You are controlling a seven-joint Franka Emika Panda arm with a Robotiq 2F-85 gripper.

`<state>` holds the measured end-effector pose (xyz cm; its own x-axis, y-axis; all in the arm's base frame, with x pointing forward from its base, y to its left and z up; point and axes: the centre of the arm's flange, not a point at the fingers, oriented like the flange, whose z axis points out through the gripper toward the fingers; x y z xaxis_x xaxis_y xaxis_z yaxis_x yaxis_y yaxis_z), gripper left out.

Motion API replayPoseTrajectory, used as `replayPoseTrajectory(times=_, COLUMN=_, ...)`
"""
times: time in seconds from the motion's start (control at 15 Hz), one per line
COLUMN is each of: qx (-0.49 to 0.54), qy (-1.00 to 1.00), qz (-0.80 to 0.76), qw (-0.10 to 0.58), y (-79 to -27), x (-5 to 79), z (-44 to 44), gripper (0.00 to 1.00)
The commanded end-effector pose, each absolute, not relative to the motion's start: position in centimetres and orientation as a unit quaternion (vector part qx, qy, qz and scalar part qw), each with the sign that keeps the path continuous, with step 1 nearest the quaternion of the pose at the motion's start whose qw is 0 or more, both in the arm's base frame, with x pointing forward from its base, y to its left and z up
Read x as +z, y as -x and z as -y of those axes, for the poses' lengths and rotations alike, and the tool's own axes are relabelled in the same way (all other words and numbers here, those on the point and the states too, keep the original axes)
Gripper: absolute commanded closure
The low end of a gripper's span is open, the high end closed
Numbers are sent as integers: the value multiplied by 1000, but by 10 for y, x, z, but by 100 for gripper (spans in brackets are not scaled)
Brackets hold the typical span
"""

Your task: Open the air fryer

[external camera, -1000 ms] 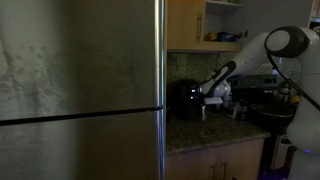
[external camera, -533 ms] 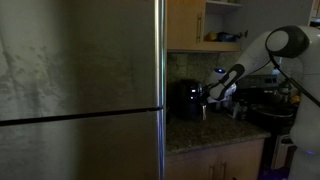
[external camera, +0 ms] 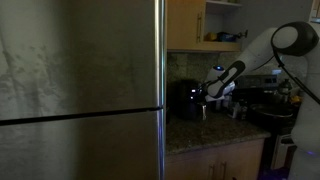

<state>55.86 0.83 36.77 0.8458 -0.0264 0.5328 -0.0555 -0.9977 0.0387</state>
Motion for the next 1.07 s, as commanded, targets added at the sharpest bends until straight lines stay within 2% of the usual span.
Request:
replayPoseTrajectory(times=0.0, qx=237, qy=-971, qz=22, qw=0, y=-554, x=369, z=-10, gripper=0)
replayPoseTrajectory(times=0.4, qx=260, qy=-964, qz=52, qw=34, y=-551, x=374, z=-1, gripper=0)
replayPoseTrajectory(times=0.6, qx=251, qy=-965, qz=47, qw=61, y=-522, x=414, z=13, gripper=0)
replayPoseTrajectory(times=1.0, qx=217, qy=-976, qz=6, qw=-12, y=-464, x=505, z=22, gripper=0)
